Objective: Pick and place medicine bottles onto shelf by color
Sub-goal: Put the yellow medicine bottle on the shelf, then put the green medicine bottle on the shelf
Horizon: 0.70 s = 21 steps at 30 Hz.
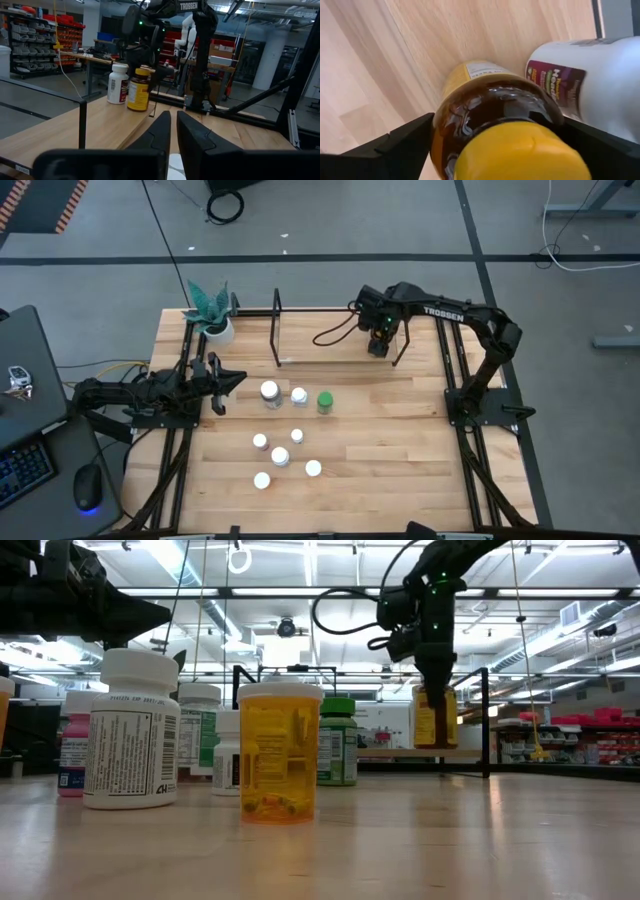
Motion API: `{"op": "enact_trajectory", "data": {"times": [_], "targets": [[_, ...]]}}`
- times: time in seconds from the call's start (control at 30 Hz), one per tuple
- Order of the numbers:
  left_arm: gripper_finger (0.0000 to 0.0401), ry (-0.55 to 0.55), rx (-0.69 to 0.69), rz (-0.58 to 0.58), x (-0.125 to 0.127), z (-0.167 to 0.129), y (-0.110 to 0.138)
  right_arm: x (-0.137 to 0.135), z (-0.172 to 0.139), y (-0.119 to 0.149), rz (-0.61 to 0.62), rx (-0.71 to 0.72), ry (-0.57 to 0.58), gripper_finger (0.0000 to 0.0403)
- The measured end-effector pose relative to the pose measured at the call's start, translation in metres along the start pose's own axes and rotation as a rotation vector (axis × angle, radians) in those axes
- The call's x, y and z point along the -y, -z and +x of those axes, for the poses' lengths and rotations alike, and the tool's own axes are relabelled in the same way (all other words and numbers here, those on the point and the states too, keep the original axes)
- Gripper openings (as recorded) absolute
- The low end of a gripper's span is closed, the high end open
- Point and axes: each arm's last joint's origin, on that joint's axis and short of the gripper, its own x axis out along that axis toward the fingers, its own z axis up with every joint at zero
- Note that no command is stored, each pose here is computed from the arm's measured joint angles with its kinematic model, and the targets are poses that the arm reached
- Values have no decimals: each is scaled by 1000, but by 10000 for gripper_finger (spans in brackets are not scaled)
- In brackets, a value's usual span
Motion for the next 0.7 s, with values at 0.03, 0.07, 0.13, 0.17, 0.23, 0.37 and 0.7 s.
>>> {"op": "enact_trajectory", "data": {"times": [0.03, 0.07, 0.13, 0.17, 0.23, 0.37, 0.7], "targets": [[35, 0, 0, 0, 0, 0, 0, 0, -2, -1, 1, 3, 1, 398], [34, 0, 0, 0, 0, 0, 0, 1, -5, -2, 3, 10, 4, 399], [31, 0, 0, 0, 0, 0, 0, 1, -10, -4, 8, 24, 6, 399], [29, 0, 0, 0, 0, 0, 0, 0, -12, -5, 6, 29, 7, 399], [28, 0, 0, 0, 0, 0, 0, -1, -16, -6, -1, 36, 16, 399], [33, 0, 0, 0, 0, 0, 0, -4, -24, -8, -12, 40, 40, 400], [36, 0, 0, 0, 0, 0, 0, -2, -41, -12, 0, 76, 35, 400]]}}
